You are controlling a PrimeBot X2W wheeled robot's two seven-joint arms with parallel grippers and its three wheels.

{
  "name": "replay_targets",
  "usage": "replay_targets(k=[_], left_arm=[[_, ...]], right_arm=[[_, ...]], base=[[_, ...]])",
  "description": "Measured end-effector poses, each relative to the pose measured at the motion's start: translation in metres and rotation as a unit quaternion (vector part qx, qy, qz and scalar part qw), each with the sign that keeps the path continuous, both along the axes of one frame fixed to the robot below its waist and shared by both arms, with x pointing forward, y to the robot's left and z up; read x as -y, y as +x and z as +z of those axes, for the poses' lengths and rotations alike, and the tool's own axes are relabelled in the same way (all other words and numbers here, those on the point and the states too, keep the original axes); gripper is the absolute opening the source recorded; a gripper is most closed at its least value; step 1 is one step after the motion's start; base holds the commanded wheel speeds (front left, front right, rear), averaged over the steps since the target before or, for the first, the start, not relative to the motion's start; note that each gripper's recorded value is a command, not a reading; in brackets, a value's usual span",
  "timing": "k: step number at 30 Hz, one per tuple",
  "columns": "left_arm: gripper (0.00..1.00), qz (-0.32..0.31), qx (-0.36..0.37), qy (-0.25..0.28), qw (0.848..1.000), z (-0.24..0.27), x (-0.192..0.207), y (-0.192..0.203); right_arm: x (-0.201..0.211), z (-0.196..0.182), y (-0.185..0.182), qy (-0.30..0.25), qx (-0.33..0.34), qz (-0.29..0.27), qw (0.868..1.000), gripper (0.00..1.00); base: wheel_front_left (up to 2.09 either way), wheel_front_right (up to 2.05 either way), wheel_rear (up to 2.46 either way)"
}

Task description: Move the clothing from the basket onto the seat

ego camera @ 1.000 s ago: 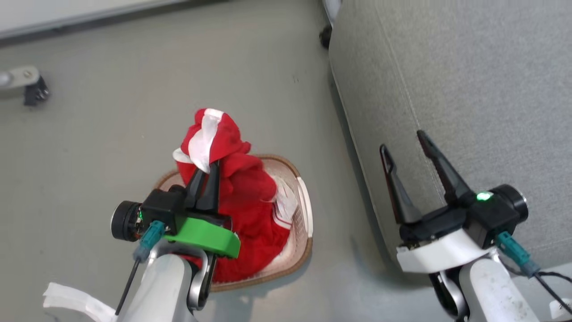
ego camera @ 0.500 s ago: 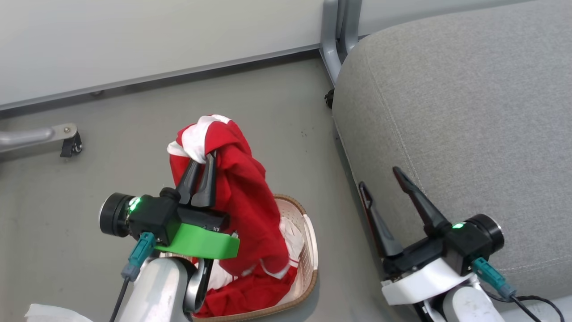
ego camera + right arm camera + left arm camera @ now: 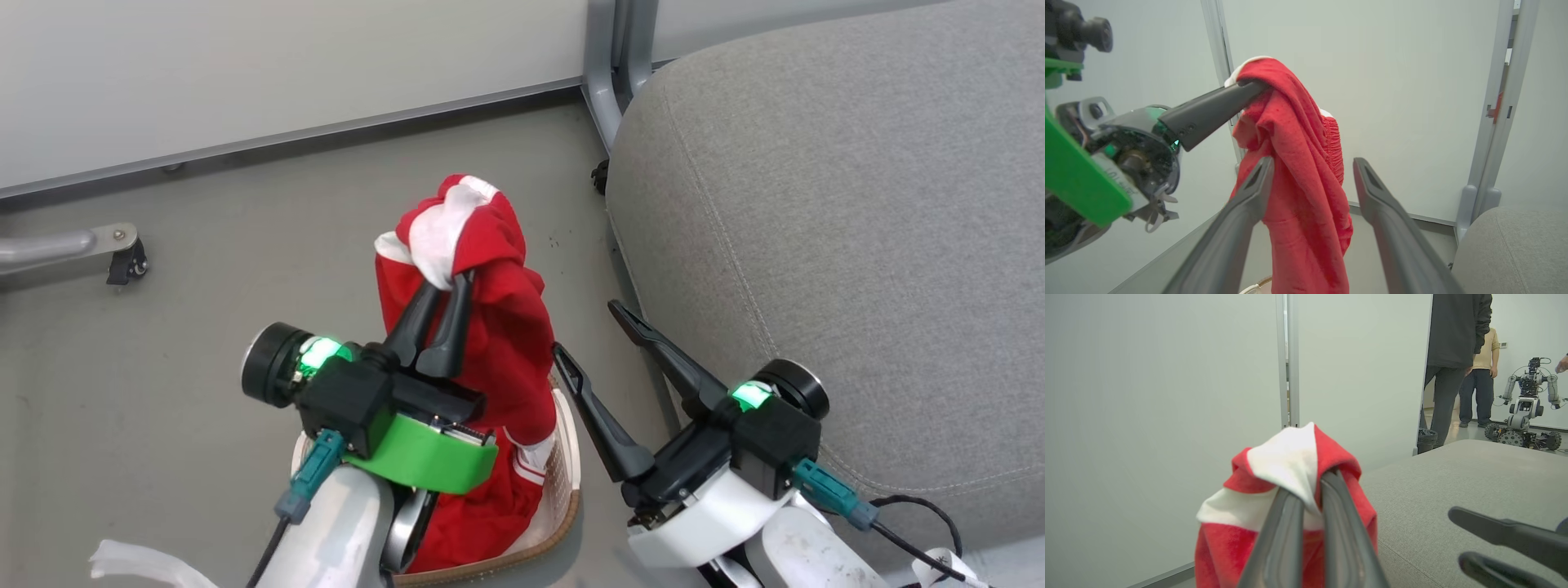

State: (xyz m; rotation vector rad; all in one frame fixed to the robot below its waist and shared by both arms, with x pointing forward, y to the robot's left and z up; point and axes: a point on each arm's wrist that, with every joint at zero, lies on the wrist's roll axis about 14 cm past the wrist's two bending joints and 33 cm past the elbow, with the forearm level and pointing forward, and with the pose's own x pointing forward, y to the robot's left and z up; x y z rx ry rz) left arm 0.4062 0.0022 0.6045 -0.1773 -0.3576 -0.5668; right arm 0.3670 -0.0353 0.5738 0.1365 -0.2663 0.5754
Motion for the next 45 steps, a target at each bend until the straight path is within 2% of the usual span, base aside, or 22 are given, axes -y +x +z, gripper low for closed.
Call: replay_targets(k=[6, 14, 19, 20, 21, 30, 34, 35, 37, 38, 45], left_arm=[[0.00, -0.027, 0.012, 0.008, 1.000, 0.005, 0.015, -0.010], [0.00, -0.054, 0.046, -0.003, 0.997, 0.027, 0.029, -0.027], [0.00, -0.062, 0.047, 0.002, 0.997, 0.027, 0.032, -0.032], [0.00, -0.062, 0.047, 0.003, 0.997, 0.026, 0.032, -0.032], [0.00, -0.062, 0.046, 0.005, 0.997, 0.026, 0.032, -0.032], [0.00, -0.053, 0.042, 0.037, 0.997, 0.013, 0.031, -0.029], [0.00, -0.046, 0.036, 0.035, 0.998, 0.010, 0.028, -0.026], [0.05, -0.048, 0.028, 0.032, 0.998, 0.007, 0.028, -0.026], [0.46, -0.049, 0.017, 0.032, 0.998, 0.001, 0.028, -0.025], [1.00, -0.051, 0.007, 0.032, 0.998, -0.005, 0.028, -0.024], [1.00, -0.060, -0.046, 0.044, 0.996, -0.031, 0.024, -0.021]], right_arm=[[-0.009, 0.000, 0.007, -0.004, 0.000, 0.015, 1.000, 1.00], [-0.020, -0.021, 0.010, -0.023, -0.029, 0.033, 0.999, 1.00], [-0.025, -0.028, 0.008, -0.013, -0.048, 0.039, 0.998, 1.00], [-0.027, -0.030, 0.007, -0.015, -0.051, 0.043, 0.998, 0.19], [-0.029, -0.031, 0.005, -0.017, -0.051, 0.048, 0.997, 0.00], [-0.024, -0.032, 0.004, -0.019, -0.053, 0.042, 0.998, 0.00], [-0.023, -0.033, 0.004, -0.017, -0.056, 0.039, 0.997, 0.00], [-0.022, -0.034, 0.005, -0.017, -0.057, 0.038, 0.997, 0.00], [-0.022, -0.035, 0.005, -0.017, -0.058, 0.037, 0.997, 0.00], [-0.022, -0.035, 0.005, -0.017, -0.059, 0.037, 0.997, 0.00], [-0.015, -0.035, 0.010, -0.014, -0.059, 0.026, 0.998, 0.00]], base=[[0.00, 0.00, 0.00], [0.00, 0.00, 0.00], [0.00, 0.00, 0.00], [0.00, 0.00, 0.00], [0.00, 0.00, 0.00], [0.00, 0.00, 0.00], [0.00, 0.00, 0.00], [0.00, 0.00, 0.00], [0.00, 0.00, 0.00], [0.00, 0.00, 0.00], [0.00, 0.00, 0.00]])
